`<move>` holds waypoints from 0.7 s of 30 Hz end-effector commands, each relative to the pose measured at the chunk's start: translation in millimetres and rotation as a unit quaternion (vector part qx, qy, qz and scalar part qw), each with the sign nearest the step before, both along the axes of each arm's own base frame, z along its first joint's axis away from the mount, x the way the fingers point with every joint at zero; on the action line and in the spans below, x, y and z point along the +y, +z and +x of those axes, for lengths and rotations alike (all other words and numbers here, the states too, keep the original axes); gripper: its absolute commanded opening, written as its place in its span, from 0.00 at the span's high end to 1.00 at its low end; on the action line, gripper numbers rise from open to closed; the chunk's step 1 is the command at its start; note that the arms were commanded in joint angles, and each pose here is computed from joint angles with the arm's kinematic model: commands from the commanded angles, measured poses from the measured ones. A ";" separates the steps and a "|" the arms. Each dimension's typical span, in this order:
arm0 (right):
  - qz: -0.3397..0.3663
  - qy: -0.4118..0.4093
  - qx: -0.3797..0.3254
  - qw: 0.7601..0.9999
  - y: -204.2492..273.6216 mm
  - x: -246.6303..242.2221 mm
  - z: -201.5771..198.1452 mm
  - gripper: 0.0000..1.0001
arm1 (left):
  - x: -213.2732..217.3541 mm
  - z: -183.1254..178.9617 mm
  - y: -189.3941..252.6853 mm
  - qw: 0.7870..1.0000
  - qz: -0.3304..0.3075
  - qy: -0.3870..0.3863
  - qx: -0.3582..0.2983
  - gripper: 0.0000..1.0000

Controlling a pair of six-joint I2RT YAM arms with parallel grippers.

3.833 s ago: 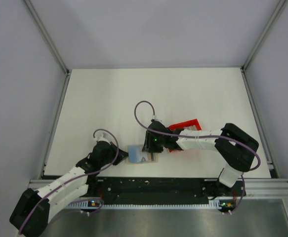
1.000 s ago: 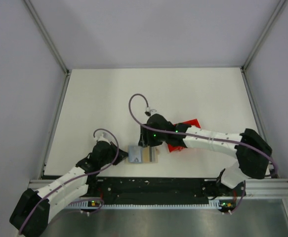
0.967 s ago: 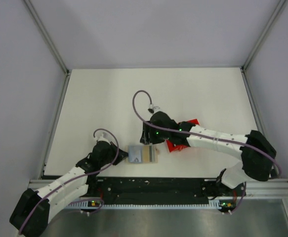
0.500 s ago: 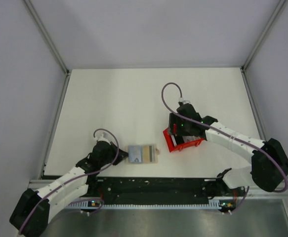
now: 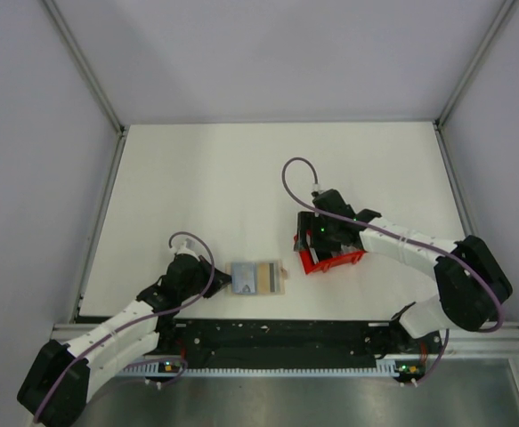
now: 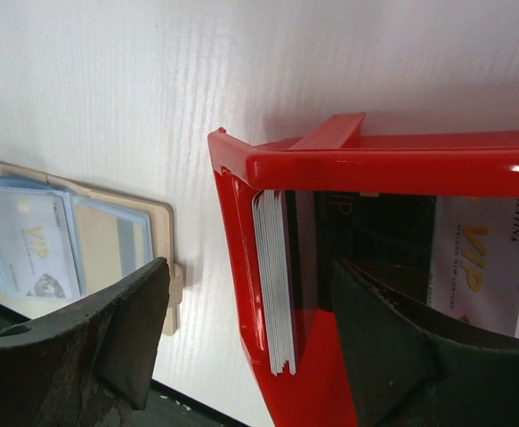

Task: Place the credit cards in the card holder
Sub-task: Pick up the credit card from the storage box.

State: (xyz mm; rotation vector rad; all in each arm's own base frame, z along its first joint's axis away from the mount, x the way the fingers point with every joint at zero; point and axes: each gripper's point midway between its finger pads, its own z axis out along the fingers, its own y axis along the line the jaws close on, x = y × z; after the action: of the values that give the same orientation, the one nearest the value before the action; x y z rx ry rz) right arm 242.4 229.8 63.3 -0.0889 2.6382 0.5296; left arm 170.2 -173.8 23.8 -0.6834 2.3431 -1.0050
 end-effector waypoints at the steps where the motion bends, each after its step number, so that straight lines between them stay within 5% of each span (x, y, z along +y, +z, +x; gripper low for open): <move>1: 0.041 0.021 -0.010 0.999 13.1 17.3 6.5 0.29 | 15.9 -25.7 -43.9 0.999 0.025 -0.002 0.036 1.00; 21: 0.069 0.023 -0.034 0.997 38.6 19.7 5.2 0.45 | 16.0 -26.7 -45.1 0.999 0.025 -0.004 0.037 1.00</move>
State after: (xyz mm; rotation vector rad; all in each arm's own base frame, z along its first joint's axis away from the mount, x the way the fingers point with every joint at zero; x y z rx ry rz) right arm 236.9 242.2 78.4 -0.1228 2.6150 0.6492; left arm 170.2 -173.8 23.8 -0.6834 2.3431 -1.0050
